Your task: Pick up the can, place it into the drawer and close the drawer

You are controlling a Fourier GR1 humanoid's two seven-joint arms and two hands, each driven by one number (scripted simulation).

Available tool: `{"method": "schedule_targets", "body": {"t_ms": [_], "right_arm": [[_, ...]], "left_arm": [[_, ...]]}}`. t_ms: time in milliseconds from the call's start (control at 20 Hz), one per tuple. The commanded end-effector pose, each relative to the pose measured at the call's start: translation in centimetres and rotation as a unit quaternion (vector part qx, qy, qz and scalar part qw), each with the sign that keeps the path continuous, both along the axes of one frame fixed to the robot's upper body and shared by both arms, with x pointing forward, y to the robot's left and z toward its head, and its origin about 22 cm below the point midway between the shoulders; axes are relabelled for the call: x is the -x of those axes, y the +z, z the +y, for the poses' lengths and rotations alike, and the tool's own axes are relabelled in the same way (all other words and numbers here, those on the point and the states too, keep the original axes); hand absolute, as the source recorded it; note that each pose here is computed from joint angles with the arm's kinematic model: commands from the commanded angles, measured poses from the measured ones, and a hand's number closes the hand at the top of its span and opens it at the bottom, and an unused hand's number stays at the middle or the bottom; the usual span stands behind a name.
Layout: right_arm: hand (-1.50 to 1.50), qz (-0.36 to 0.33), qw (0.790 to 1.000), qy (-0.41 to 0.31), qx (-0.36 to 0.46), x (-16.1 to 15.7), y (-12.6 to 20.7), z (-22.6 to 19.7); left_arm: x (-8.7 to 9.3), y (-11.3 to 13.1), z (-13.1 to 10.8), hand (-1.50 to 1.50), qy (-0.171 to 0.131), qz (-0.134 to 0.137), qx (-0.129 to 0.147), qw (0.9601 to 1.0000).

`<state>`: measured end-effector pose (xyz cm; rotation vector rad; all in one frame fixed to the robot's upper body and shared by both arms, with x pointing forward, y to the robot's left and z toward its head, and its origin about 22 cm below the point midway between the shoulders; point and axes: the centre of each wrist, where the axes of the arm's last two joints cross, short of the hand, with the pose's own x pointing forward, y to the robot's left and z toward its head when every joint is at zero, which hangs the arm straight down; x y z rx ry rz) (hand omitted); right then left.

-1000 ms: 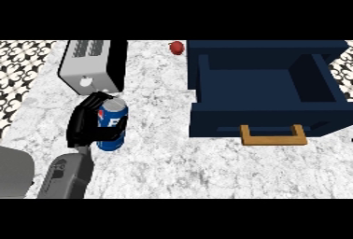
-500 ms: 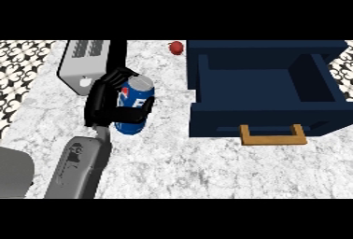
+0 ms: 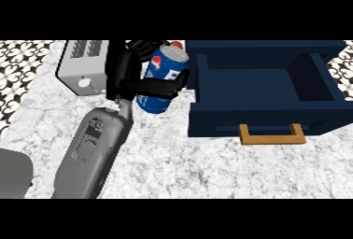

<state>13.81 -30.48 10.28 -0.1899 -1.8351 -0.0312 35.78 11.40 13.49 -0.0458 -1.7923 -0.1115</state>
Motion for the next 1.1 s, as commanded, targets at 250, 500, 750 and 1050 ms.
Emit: {"method": "schedule_targets", "body": {"t_ms": [250,500,750,1050], "right_arm": [[-1.50,-0.004,1.000,-0.002,-0.012,-0.1,-1.4,-0.5],[-1.50,-0.002,1.000,-0.009,-0.007,-0.6,-1.1,0.4],[-1.50,-0.002,1.000,-0.001,0.001,-1.7,1.0,-0.5],[-1.50,0.007,1.000,0.003,-0.008,-0.6,-2.1,-0.1]], "left_arm": [[-1.4,6.1,-6.4,1.50,-0.018,-0.015,-0.022,0.9995],[-2.6,8.6,-7.8,1.50,-0.022,-0.017,-0.021,0.9994],[-3.8,9.5,-10.7,1.50,-0.011,-0.007,-0.031,0.9994],[-4.8,9.9,-11.9,1.50,-0.007,-0.001,-0.053,0.9985]]}}
